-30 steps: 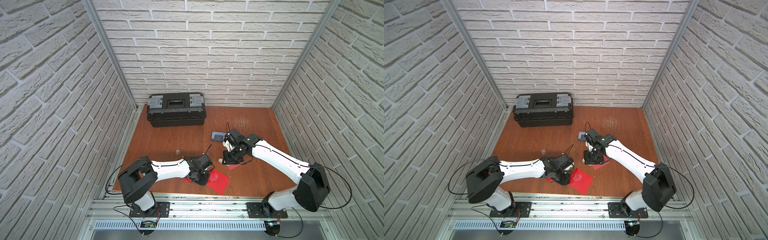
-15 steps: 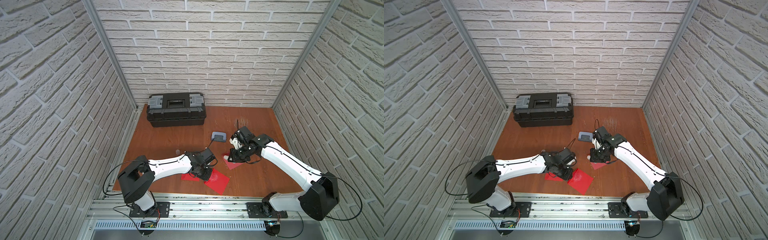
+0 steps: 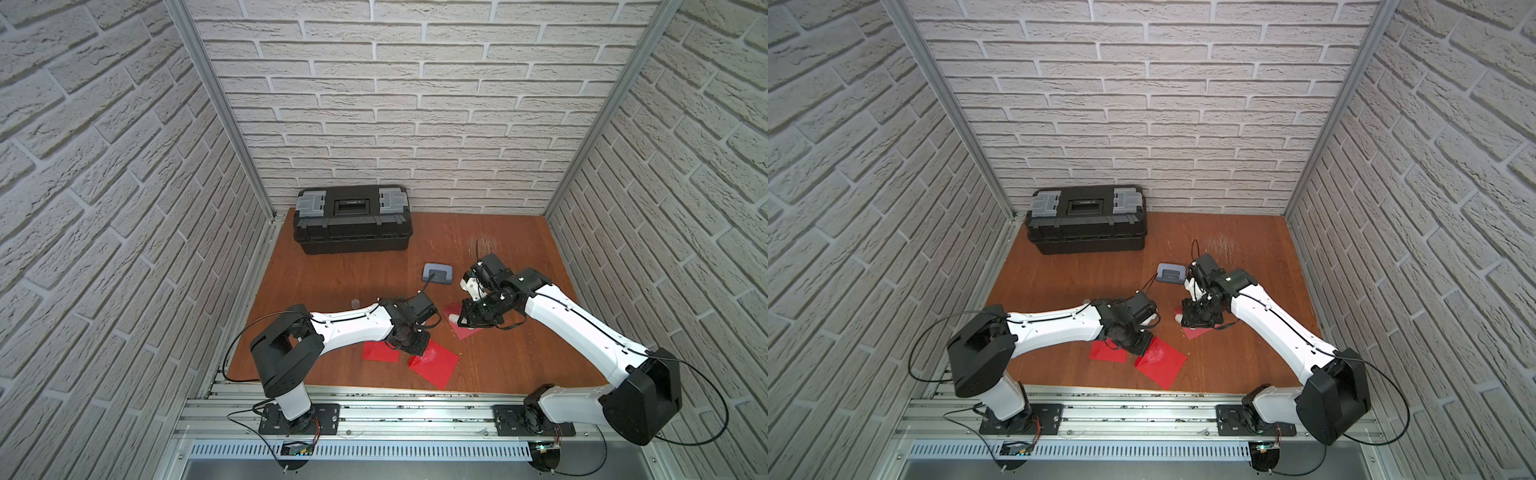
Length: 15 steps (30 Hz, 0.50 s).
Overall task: Seal the envelope with a glue stick
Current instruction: Seal the envelope at the center of the board.
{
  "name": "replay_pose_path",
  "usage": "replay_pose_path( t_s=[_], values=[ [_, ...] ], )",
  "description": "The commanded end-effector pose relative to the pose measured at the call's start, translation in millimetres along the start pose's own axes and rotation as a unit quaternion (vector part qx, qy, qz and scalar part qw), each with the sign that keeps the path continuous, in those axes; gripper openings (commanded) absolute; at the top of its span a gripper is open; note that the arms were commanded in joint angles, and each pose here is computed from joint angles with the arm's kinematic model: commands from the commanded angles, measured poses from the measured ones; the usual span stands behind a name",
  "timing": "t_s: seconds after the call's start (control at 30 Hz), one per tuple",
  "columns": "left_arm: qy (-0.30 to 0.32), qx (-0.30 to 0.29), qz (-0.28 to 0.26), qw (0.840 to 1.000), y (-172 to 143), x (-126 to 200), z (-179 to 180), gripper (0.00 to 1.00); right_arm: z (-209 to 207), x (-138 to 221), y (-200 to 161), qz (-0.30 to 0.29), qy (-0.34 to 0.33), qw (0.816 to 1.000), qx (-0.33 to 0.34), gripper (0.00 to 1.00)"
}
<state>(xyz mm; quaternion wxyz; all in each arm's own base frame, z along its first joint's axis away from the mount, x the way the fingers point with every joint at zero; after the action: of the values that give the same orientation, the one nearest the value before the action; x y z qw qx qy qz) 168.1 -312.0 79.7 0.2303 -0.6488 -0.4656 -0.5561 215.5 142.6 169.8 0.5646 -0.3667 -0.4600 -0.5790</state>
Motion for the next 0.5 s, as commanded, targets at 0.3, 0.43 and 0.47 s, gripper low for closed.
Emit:
replay_pose_path(
  t_s=[0.3,0.43,0.47],
  values=[
    [0.086,-0.017,0.009,0.996,1.1,20.9,25.1,0.03,1.0,6.6,-2.3,-0.003,0.006,1.000,0.008,0.03],
    [0.100,-0.028,0.017,0.994,3.1,18.0,20.0,0.05,0.7,6.4,-2.1,-0.001,0.005,1.000,0.008,0.03],
    [0.105,-0.033,0.022,0.994,2.3,14.9,17.9,0.05,0.9,6.4,-2.3,0.000,0.005,1.000,0.008,0.03]
  ],
)
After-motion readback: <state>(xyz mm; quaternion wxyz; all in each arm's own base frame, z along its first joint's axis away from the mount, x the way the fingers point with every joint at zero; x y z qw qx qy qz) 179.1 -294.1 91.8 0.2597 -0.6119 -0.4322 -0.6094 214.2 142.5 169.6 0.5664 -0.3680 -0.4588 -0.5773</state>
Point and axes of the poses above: each gripper's point midway between its finger pads, its own x axis back along the fingers, its own z axis along the line the jaws close on, y = z × x, the point moved 3 cm from there along x, back along the fingers
